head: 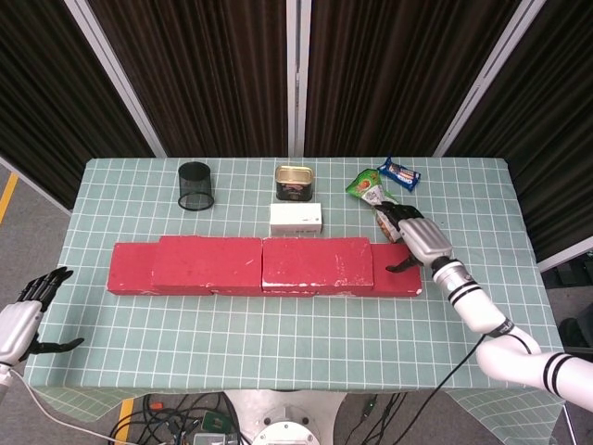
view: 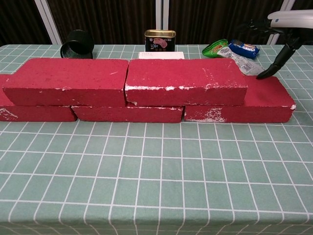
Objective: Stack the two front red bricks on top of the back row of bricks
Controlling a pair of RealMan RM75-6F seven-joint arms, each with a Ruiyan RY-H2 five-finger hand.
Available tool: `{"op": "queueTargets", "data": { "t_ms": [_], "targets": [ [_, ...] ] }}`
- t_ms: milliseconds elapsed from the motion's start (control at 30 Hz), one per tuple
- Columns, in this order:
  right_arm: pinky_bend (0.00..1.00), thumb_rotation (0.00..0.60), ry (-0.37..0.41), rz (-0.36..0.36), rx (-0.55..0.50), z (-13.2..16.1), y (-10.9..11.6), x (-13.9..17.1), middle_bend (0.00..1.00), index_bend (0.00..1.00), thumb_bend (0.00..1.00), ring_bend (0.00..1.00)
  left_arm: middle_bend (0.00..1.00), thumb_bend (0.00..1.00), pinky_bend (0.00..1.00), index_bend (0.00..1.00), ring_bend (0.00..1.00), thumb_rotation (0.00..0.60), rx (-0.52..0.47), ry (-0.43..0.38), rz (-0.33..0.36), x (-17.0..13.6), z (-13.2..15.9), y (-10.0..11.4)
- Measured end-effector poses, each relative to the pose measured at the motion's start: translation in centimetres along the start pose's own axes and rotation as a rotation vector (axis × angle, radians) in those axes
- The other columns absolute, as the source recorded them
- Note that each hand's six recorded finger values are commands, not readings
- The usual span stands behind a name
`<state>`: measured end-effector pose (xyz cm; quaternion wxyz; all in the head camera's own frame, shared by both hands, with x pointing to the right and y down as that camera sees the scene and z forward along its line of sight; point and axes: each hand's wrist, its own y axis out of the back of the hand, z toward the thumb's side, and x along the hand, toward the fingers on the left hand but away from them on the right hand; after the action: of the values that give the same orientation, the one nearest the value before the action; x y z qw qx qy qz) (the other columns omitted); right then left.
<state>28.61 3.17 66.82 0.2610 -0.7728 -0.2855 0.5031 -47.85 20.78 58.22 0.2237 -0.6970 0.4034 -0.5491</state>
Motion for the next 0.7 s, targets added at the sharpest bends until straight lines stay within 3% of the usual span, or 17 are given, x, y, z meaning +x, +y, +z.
{"op": "queueTargets", "data": {
  "t_ms": [700],
  "targets": [
    [0.00,0.600,0.028,0.034,-0.020,2.2,-1.2,-1.3,0.00,0.00,0.00,0.00,0.00,0.01,0.00,0.05,0.00,0.600,-0.009,0.010,-0.020,-0.1,-0.4,-0.2]
  ]
}}
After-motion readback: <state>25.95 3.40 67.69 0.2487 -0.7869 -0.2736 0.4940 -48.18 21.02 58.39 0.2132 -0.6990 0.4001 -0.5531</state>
